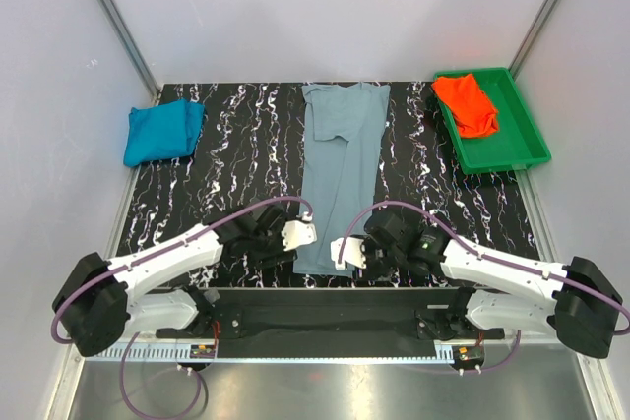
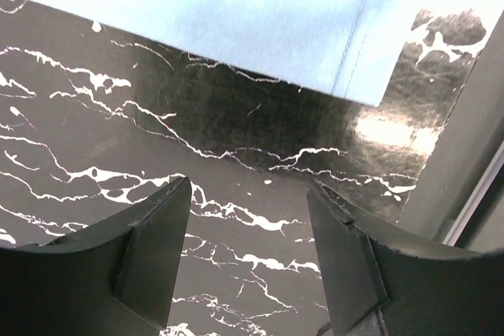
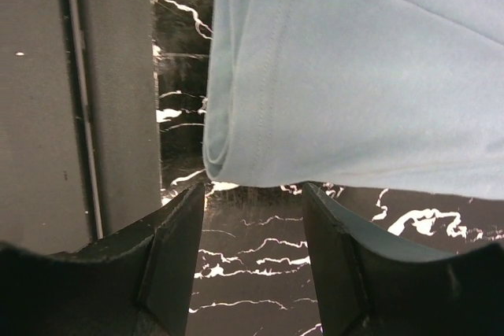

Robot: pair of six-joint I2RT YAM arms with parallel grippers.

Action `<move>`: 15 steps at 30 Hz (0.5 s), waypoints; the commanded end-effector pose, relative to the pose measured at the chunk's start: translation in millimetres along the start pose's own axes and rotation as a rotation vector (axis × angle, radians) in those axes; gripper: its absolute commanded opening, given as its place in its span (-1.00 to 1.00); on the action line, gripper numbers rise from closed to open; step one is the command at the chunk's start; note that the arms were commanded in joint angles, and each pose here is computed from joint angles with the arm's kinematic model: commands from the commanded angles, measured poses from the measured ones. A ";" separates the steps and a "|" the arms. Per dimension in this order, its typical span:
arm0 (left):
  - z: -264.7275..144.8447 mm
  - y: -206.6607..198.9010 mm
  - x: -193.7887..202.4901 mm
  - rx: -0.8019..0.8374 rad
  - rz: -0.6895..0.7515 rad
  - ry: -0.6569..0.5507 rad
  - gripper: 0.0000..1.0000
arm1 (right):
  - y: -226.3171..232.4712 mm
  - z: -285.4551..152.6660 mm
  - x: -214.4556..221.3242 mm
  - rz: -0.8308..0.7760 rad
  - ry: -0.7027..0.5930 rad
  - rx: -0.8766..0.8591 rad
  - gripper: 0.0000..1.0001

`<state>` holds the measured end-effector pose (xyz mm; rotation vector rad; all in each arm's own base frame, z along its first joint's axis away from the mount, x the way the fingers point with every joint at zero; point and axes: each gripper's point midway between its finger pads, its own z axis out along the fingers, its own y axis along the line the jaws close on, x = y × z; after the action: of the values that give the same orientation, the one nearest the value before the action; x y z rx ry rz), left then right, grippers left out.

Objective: Fold and stack the t-shirts
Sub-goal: Fold the tshirt

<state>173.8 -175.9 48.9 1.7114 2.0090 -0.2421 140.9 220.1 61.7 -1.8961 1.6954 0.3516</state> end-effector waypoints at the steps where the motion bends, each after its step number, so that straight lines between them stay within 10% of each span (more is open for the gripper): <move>1: -4.4 11.7 -31.7 -0.030 -0.003 -0.094 0.31 | 7.4 -1.5 -8.9 -0.045 -0.035 -0.027 0.19; 15: -8.3 14.4 -36.3 -0.053 -0.047 -0.112 0.38 | 29.3 18.1 4.0 -0.091 -0.002 -0.132 0.13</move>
<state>178.1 -185.2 56.5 1.6447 2.0198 -0.2650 119.9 219.8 40.8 -2.0330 1.6637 0.4134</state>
